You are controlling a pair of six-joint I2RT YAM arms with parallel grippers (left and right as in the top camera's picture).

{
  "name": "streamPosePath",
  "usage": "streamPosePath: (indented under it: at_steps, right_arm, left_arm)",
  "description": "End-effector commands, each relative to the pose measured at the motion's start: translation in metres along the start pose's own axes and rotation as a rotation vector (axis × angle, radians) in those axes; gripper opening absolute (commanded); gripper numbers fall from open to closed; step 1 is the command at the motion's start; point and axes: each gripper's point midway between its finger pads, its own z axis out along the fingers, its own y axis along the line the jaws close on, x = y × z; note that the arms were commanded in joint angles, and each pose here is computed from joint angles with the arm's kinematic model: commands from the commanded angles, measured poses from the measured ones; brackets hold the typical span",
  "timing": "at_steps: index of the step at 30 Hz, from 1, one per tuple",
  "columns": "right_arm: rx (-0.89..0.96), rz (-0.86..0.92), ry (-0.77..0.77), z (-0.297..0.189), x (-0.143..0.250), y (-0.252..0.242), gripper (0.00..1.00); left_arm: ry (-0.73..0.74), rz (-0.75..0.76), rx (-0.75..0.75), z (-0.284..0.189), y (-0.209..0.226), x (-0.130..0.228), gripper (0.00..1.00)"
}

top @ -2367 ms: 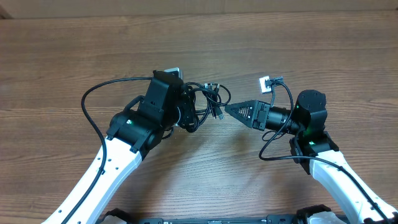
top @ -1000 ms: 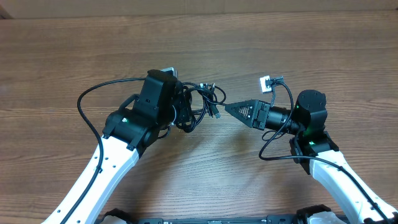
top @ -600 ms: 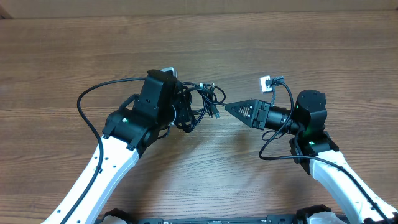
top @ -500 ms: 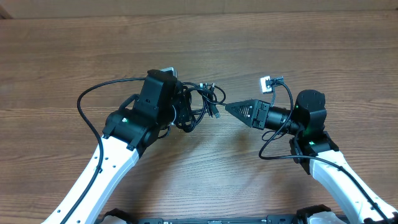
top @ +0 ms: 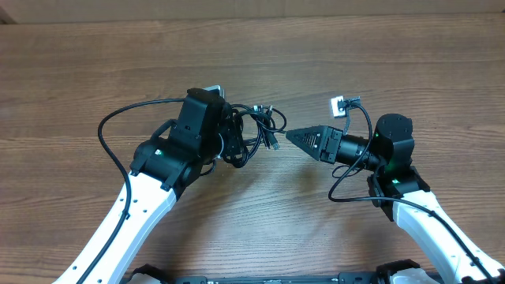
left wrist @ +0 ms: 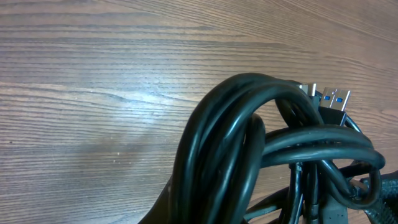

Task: Untangle cables

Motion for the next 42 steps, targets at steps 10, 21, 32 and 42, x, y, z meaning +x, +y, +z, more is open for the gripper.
streamPosePath:
  at_steps: [10,21,32,42]
  right_arm:
    - [-0.025,-0.031,-0.003,0.001,-0.004,0.01,0.46]
    - [-0.04,-0.028,0.003,0.001,-0.004,0.014,0.46]
    - [-0.068,-0.045,0.007,0.006,-0.002,0.023,0.46]
    - [-0.069,-0.037,-0.015,0.011,-0.004,0.028,0.43]
  left_arm:
    - [-0.012,0.002,0.044,-0.007,-0.011,-0.002,0.04]
    - [-0.008,0.017,0.05,-0.003,-0.017,0.001,0.04]
    - [0.016,0.026,0.05,0.006,-0.02,0.006,0.04]
    - [0.003,0.043,0.097,0.005,-0.033,0.004,0.04]
